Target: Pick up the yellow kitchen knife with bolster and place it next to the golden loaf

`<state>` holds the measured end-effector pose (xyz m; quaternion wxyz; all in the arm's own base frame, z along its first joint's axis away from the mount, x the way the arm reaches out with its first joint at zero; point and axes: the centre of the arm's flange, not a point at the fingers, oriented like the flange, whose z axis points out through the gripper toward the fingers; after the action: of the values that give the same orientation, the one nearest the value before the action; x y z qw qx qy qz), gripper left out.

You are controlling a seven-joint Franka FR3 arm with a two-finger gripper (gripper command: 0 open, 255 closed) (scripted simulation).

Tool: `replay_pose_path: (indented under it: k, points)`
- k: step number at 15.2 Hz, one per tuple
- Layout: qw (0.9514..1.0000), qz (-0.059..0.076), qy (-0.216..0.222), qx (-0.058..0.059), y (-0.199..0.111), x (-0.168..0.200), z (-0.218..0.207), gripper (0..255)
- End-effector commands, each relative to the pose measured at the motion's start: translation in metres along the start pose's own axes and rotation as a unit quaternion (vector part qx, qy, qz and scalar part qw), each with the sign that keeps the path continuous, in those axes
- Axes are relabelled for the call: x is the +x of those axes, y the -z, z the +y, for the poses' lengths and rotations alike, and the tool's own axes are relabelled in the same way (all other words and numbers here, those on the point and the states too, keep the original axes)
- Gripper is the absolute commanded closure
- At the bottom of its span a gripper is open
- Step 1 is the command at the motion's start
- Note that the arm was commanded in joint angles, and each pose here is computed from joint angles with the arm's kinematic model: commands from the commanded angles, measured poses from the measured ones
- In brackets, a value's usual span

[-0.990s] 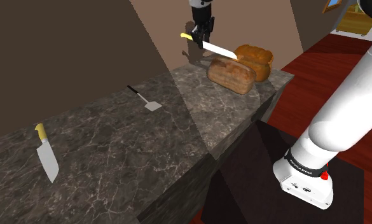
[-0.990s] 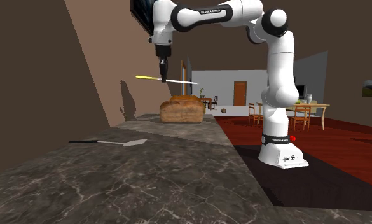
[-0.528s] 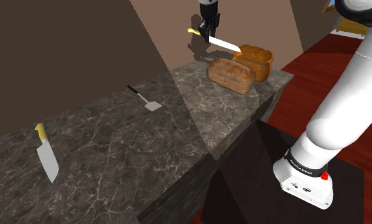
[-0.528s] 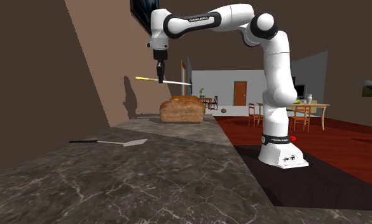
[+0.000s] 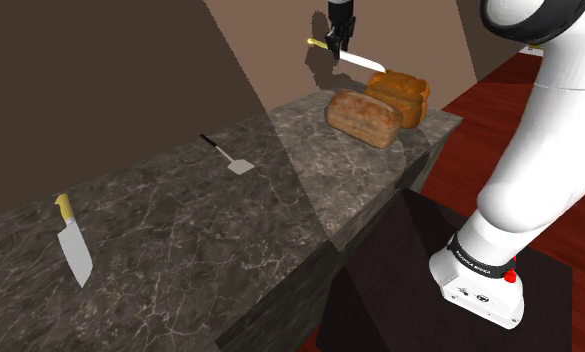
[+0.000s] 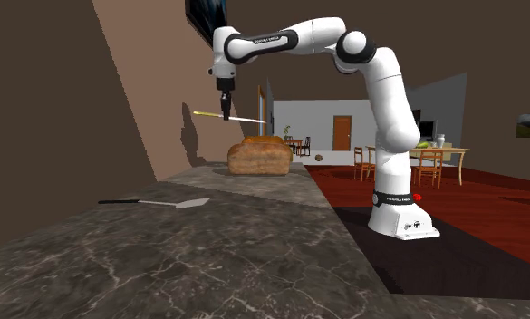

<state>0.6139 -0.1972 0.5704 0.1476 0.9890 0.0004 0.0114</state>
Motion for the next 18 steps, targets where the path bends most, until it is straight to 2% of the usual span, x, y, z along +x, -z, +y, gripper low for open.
replay_pose_path:
  k: [1,7,18]
  points:
    - [1.0,0.0,0.001,0.0,-0.006,0.008,0.025,255]
    - [1.0,0.0,0.001,0.0,-0.029,0.03,0.097,255]
    - [1.0,0.0,0.001,0.0,-0.084,0.028,0.081,255]
